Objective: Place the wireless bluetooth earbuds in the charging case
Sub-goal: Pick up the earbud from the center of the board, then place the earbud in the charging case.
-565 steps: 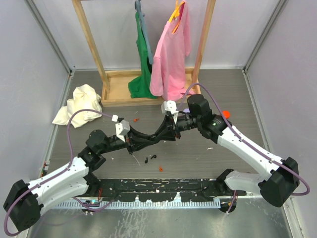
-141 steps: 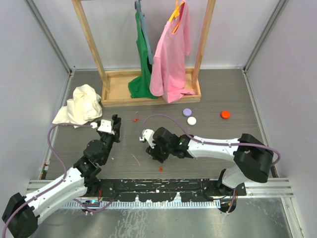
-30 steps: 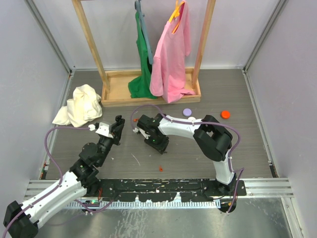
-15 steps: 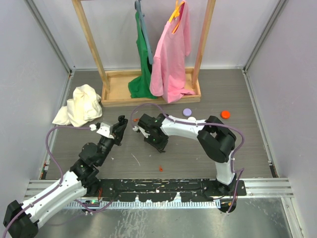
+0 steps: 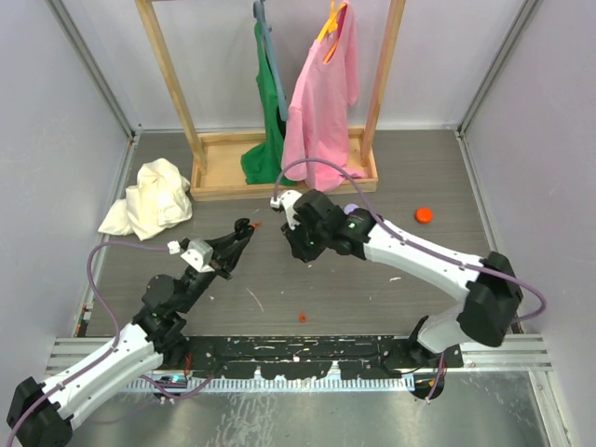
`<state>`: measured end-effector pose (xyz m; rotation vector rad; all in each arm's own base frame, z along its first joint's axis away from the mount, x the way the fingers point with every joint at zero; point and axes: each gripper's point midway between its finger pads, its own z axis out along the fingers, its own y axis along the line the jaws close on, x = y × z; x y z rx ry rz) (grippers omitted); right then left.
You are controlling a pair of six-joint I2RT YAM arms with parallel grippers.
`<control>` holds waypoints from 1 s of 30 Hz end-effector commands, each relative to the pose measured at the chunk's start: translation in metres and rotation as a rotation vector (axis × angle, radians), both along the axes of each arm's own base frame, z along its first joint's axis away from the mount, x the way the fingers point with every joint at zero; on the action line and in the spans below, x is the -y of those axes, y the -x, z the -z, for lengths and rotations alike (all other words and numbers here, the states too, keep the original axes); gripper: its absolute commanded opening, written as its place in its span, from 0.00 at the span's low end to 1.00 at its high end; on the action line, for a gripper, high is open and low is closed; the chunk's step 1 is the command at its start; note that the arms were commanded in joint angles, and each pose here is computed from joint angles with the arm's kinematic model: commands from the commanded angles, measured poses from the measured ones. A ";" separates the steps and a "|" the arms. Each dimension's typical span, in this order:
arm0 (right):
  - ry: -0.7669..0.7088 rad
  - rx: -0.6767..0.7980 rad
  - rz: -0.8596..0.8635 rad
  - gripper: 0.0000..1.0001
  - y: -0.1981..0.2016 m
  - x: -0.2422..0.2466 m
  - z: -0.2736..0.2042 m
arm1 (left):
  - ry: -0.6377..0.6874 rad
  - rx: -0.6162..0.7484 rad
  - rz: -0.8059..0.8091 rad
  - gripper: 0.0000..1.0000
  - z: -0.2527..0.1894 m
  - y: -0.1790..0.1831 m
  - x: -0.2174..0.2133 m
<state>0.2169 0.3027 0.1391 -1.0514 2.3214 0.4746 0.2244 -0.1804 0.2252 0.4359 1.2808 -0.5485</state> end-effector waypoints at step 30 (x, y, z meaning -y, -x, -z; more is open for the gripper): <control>-1.193 0.427 -0.228 0.15 0.067 -0.017 -0.227 | 0.097 0.364 0.498 0.00 -0.099 0.078 0.051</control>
